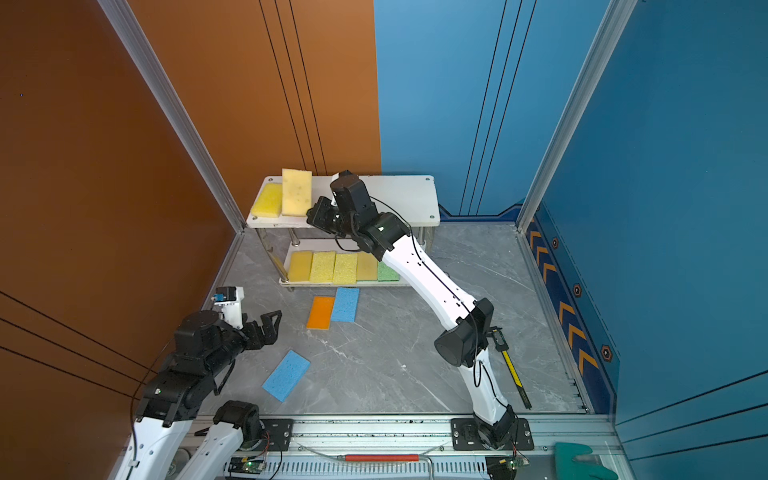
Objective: Place and organize the cleaning sponges onto the shelf
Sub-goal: 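Lower the pale yellow sponge beside the bright yellow sponge and open the right gripper, then move the right gripper down toward the blue sponge on the table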
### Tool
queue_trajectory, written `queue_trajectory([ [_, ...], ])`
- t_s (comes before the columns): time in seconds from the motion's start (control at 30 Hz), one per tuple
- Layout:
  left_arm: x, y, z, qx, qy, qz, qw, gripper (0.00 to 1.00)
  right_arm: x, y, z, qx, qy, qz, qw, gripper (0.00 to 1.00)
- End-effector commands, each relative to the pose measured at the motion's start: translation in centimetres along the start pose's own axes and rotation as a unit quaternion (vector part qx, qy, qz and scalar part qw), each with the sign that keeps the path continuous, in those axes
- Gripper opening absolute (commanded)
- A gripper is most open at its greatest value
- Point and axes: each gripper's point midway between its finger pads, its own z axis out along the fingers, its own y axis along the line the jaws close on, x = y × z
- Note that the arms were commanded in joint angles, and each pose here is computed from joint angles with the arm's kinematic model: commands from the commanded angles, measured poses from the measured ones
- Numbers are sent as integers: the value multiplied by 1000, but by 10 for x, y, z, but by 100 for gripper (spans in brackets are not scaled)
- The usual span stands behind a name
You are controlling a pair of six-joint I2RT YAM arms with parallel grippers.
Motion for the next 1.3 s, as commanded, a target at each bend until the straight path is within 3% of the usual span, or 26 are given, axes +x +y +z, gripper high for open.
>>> queue_trajectory([
  [0.0, 5, 0, 1, 5, 12, -3, 1000, 98, -2, 3, 5, -11, -1, 16, 1000, 0],
  [0.4, 4, 0, 1, 7, 15, -7, 1000, 98, 1, 0, 16, -14, 2, 23, 1000, 2],
  [0.5, 4, 1, 2, 7, 16, -9, 1000, 98, 2, 3, 16, -19, 2, 22, 1000, 18],
  [0.7, 4, 2, 3, 6, 18, -13, 1000, 98, 4, 10, 12, -23, 0, 14, 1000, 38],
  [1.27, 4, 3, 2, 5, 16, -16, 1000, 98, 11, 20, 15, -44, 8, 8, 999, 39],
])
